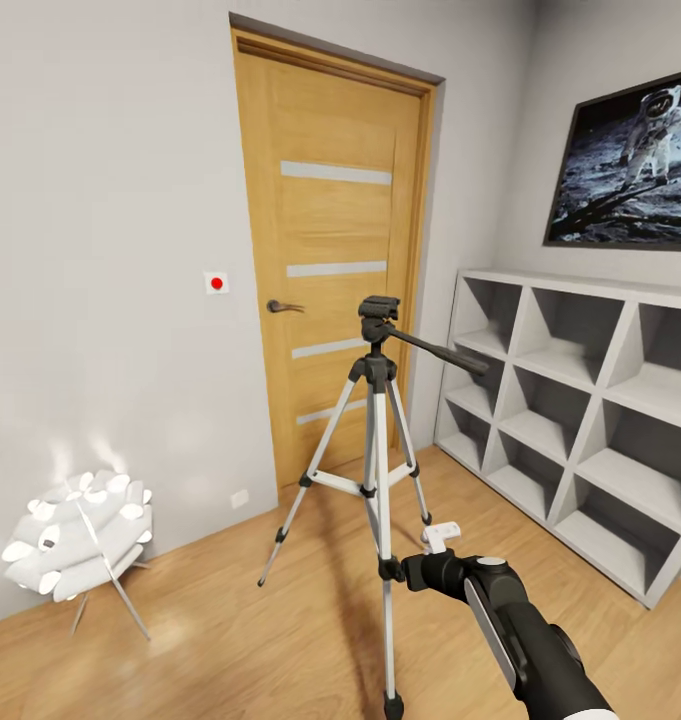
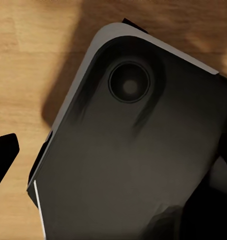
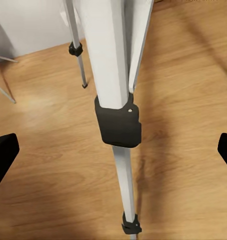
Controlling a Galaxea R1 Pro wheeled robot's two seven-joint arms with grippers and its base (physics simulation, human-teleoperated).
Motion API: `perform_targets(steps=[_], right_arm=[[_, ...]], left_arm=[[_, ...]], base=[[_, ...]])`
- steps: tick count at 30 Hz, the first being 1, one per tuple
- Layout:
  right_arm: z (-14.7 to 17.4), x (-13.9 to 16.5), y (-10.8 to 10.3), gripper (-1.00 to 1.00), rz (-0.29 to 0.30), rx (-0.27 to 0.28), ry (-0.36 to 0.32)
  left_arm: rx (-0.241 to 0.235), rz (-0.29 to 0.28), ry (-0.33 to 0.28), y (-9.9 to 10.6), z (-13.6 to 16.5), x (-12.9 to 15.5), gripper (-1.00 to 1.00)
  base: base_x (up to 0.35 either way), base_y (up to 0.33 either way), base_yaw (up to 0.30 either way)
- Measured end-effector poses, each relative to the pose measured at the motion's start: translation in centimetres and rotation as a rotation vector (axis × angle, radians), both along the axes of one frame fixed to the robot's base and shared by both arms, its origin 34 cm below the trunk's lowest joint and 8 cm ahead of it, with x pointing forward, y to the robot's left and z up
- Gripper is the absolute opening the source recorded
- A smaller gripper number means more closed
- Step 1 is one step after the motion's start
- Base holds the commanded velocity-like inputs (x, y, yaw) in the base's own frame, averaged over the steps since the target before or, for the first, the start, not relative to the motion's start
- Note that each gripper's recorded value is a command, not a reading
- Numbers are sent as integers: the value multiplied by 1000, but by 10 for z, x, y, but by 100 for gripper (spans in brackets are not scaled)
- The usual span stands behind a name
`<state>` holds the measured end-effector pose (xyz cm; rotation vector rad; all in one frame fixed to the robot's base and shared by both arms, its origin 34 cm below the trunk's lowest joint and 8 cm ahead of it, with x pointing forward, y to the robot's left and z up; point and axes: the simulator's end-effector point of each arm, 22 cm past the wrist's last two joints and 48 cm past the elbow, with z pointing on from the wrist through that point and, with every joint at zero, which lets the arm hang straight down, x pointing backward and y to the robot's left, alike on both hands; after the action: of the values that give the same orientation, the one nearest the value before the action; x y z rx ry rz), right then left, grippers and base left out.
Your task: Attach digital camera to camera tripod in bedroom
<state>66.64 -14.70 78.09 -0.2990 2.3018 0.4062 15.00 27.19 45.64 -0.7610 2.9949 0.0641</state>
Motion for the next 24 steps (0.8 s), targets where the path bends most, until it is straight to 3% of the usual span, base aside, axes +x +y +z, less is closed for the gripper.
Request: perform_targets(steps=[24], right_arm=[[42, 0, 0, 100, 4, 10, -4]], left_arm=[[0, -1, 1, 0, 38, -1, 100]], base=[[0, 0, 0]])
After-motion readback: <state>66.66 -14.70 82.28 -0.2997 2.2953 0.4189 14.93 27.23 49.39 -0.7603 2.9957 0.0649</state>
